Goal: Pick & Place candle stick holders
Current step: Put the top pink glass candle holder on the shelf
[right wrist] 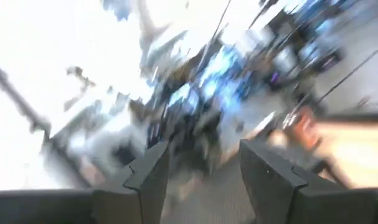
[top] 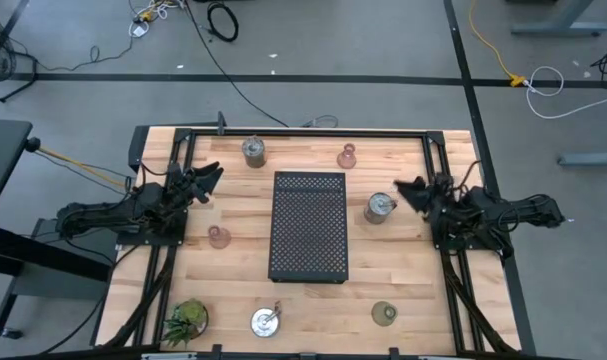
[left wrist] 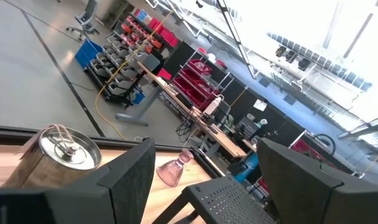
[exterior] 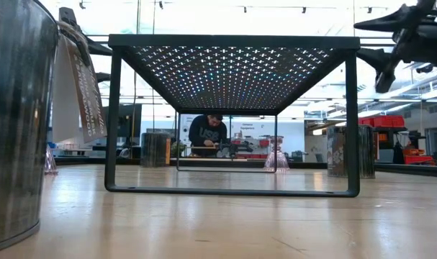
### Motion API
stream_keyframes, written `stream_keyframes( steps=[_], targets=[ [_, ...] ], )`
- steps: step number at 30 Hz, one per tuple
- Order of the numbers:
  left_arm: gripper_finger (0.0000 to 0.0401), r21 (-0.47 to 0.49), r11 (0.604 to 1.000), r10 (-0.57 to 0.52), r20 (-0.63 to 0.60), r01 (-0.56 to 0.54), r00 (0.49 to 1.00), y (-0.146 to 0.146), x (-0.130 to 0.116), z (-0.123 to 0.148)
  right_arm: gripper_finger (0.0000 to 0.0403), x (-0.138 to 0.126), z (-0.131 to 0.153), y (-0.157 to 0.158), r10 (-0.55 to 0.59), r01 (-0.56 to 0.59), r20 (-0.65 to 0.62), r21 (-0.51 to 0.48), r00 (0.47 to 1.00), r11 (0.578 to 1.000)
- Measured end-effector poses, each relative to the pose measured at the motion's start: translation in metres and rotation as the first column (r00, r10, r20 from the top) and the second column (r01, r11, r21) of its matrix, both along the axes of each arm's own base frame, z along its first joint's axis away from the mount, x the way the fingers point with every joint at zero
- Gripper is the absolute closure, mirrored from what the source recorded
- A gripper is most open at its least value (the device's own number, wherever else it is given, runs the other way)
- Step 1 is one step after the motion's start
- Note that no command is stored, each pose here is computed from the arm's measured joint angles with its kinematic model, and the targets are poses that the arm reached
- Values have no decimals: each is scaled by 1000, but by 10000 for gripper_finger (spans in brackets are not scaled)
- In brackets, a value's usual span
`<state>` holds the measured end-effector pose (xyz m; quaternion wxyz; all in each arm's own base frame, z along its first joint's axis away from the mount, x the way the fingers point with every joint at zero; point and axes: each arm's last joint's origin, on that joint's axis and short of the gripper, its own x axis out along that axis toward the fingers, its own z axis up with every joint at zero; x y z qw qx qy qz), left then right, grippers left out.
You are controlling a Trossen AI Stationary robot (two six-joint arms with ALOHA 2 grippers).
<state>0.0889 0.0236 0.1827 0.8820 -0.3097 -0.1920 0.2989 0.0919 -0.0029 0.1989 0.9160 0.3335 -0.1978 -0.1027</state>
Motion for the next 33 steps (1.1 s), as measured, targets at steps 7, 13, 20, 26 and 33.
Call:
stream_keyframes(
  steps=[7,13,20,26,33],
  targets=[
    [114,-2,1000,5,1,-5,1000,0,0,0,207,-1,30,-12,-216,220,-239,-10,947,976],
    [114,-12,997,73,-2,-73,997,2,-1,0,207,24,73,-28,-372,314,-469,-201,801,928],
    [114,-12,997,71,-3,-71,997,2,-1,0,199,84,67,-76,-421,357,-717,-252,555,900],
    [114,-7,999,45,-3,-45,999,1,-1,0,201,121,75,-118,-380,392,-765,-181,520,902],
    [114,-7,999,45,-5,-45,999,1,-1,0,184,149,59,-148,-234,429,-870,-29,433,903]
  ],
)
